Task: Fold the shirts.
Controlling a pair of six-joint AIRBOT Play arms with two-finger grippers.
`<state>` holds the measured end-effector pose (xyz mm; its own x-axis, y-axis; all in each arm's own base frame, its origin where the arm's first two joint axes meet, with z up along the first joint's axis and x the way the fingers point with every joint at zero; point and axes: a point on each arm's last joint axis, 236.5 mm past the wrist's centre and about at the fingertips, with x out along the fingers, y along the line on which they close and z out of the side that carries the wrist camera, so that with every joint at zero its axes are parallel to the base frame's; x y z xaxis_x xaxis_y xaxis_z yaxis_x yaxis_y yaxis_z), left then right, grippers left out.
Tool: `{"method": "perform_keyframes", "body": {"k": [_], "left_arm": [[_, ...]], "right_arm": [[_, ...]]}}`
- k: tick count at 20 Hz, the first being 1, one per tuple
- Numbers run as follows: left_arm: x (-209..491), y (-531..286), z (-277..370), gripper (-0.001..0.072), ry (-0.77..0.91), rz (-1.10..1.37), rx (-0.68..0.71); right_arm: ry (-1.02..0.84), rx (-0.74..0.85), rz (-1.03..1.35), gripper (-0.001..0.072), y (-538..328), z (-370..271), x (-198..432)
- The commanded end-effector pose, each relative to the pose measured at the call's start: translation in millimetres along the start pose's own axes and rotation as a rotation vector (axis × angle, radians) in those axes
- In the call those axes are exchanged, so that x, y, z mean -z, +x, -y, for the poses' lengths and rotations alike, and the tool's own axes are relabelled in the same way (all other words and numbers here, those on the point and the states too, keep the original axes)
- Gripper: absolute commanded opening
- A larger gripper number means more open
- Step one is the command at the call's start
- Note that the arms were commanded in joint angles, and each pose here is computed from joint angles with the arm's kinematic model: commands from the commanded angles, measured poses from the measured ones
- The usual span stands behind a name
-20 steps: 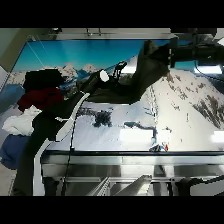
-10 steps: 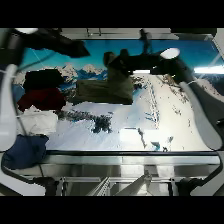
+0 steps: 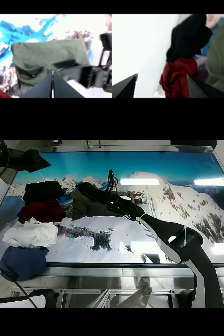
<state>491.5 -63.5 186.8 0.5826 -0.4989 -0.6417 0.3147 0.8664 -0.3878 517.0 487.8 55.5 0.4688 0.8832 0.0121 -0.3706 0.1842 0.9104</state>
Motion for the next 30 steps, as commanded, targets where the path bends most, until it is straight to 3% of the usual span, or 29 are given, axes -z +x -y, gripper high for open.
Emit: {"method": "perform_keyframes", "body": {"k": [1,2,4,8,9,11,12,15,25,27,28,30], "left_arm": [[3,4,-5,0.0015,-0.007,0.013,-0.012],[2,4,-4,0.0014,0.001,0.016,-0.01],[4,5,-1,0.0014,0.005,0.009,-0.006],[6,5,0,0.0015,0.006,-0.003,-0.002],[6,5,-1,0.0014,0.007,-0.002,-0.002],[6,5,-1,0.0014,0.013,-0.001,-0.003],[6,6,0,0.0015,0.013,-0.001,-0.002],[6,6,0,0.0014,0.013,-0.001,-0.002],[7,6,0,0.0014,0.013,-0.005,0.0],[7,6,0,0.0014,0.013,-0.005,0.0],[7,6,0,0.0014,0.013,-0.005,0.0],[7,6,0,0.0014,0.013,-0.006,0.0]], "right_arm": [[-0.122,-0.127,0.063,0.0358,-16,-29,-37],[-0.153,-0.152,0.038,0.0203,-27,-35,-47],[-0.143,-0.106,-0.067,0.0015,-55,-25,-64],[-0.118,0.203,-0.277,0.0016,-136,31,-93],[-0.101,0.27,-0.305,0.0042,-158,42,-101],[-0.066,0.373,-0.343,0.0552,-193,66,-110],[-0.035,0.436,-0.355,0.0633,-207,82,-111],[0.033,0.622,-0.406,0.0653,-233,132,-97],[0.193,0.58,-0.51,0.0651,-168,168,1],[0.166,0.573,-0.503,0.0617,-156,162,4],[0.156,0.568,-0.503,0.0467,-152,159,5],[0.147,0.556,-0.494,0.024,-146,154,4]]}}
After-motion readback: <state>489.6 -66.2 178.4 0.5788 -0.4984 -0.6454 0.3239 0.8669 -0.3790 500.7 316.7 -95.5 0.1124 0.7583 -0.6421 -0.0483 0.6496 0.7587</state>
